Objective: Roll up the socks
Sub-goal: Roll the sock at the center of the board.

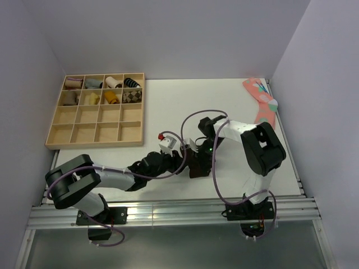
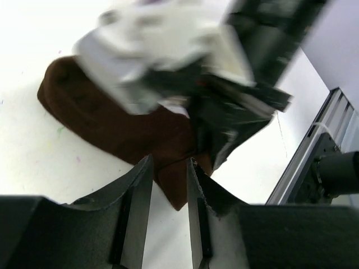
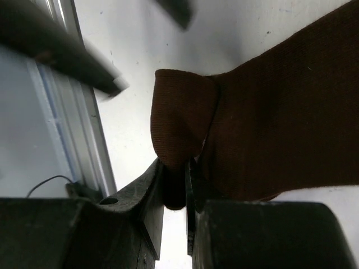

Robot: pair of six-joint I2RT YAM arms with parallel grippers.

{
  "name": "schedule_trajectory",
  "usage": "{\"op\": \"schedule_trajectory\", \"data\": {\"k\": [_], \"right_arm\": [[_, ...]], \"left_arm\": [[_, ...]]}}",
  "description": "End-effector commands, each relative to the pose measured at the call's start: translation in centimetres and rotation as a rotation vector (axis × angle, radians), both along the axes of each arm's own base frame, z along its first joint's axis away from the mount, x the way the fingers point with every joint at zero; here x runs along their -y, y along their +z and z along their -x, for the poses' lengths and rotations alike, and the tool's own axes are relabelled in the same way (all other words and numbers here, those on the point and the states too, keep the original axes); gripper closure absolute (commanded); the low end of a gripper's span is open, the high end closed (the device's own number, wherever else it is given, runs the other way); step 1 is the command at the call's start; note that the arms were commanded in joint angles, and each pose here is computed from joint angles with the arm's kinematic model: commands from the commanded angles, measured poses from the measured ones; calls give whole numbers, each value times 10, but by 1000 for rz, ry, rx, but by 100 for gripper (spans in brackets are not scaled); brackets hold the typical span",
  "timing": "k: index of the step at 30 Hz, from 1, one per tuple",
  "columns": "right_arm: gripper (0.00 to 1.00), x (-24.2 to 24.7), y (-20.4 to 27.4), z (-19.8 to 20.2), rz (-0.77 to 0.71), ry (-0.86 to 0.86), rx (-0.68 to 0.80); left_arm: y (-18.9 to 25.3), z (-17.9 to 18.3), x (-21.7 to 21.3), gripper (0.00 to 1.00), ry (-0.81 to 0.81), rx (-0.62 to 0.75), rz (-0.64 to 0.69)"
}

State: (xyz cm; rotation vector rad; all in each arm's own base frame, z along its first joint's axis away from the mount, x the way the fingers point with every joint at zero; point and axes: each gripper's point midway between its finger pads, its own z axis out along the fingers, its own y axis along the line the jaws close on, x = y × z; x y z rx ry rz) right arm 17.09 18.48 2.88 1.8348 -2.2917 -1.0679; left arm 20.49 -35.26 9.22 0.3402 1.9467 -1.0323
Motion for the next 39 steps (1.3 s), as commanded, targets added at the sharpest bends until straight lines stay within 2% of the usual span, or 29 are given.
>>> {"op": "schedule_trajectory", "data": {"k": [1, 12, 23, 29, 39], "right_arm": [[86, 2, 6, 6, 55, -44, -110], [86, 2, -6, -3, 133, -146, -226], [86, 10, -11, 1, 154, -155, -318], [86, 16, -14, 2, 162, -151, -330], [86, 21, -14, 0, 150, -148, -335]], "left_arm": [[26, -4, 6, 64, -25, 191, 17], [-13, 24, 36, 65, -220, 255, -85], [-18, 35, 55, 62, -301, 309, -86], [-24, 38, 69, 63, -361, 349, -139], [-42, 41, 73, 65, -412, 332, -204]]}}
